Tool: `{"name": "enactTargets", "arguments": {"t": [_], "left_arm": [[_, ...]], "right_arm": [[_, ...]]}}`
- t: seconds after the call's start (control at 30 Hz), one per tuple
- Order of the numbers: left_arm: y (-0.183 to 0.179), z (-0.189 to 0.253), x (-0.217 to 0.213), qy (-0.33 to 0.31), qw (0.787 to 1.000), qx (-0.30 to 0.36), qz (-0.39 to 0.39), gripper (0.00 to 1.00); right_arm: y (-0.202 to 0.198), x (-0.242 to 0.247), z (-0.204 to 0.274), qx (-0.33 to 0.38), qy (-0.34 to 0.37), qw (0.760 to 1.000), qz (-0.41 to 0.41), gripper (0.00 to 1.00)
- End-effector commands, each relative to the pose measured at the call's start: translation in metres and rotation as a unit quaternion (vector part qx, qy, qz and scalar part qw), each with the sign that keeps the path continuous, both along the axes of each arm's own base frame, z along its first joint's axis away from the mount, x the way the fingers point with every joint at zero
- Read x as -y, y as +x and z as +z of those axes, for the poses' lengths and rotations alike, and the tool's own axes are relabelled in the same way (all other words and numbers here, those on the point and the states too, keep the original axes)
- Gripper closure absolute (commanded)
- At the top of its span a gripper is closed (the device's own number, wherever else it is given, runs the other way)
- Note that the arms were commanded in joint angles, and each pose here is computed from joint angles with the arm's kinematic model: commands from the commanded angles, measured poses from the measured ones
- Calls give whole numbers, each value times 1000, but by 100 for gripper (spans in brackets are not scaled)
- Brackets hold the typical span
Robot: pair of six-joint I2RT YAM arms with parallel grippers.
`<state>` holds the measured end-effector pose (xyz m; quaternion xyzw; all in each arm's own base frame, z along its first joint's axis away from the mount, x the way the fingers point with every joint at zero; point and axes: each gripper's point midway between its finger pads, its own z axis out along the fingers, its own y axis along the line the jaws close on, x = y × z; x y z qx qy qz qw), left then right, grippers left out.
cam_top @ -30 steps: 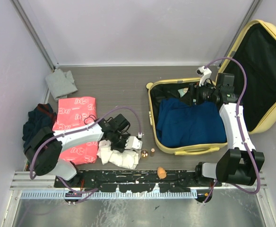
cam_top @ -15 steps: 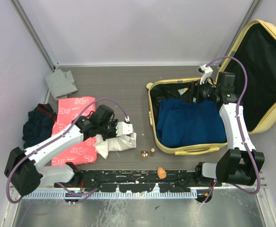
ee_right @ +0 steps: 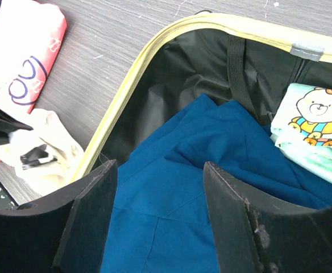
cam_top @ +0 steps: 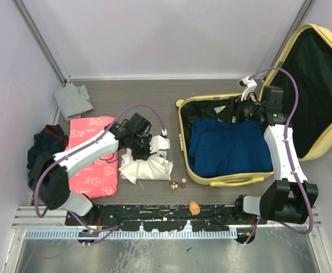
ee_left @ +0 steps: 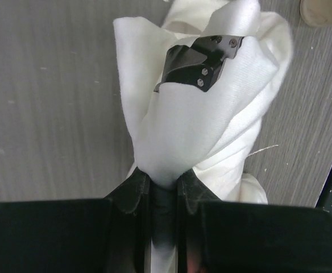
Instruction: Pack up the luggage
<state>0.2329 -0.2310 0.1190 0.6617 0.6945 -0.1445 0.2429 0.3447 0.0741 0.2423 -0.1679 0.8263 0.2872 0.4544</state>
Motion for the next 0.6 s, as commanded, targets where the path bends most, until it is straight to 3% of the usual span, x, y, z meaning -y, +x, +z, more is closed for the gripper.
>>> {"name": "enactTargets", "arguments": {"t": [0.0, 0.2, 0.33, 0.4, 0.53, 0.57], "left_arm": [[-11, -18, 3, 10, 998, -56, -8, 100], [-43, -30, 13, -3, 984, -175, -31, 100], [-45, -61, 5, 38, 977, -210, -1, 98], [-40, -72, 1, 53, 977, -205, 19, 85], [-25, -78, 4, 31, 987, -153, 43, 42], [-20, -79, 5, 24, 989, -134, 49, 21]], "right_arm": [[-5, -9, 11, 24, 11, 999, 24, 33], [-15, -26, -1, 14, 11, 999, 48, 33], [-18, -31, -3, 7, 17, 998, 53, 32], [-23, -34, -4, 0, 24, 998, 54, 31], [-36, -43, -16, -10, 25, 998, 64, 31], [-37, -43, -18, -12, 25, 998, 63, 31]]}}
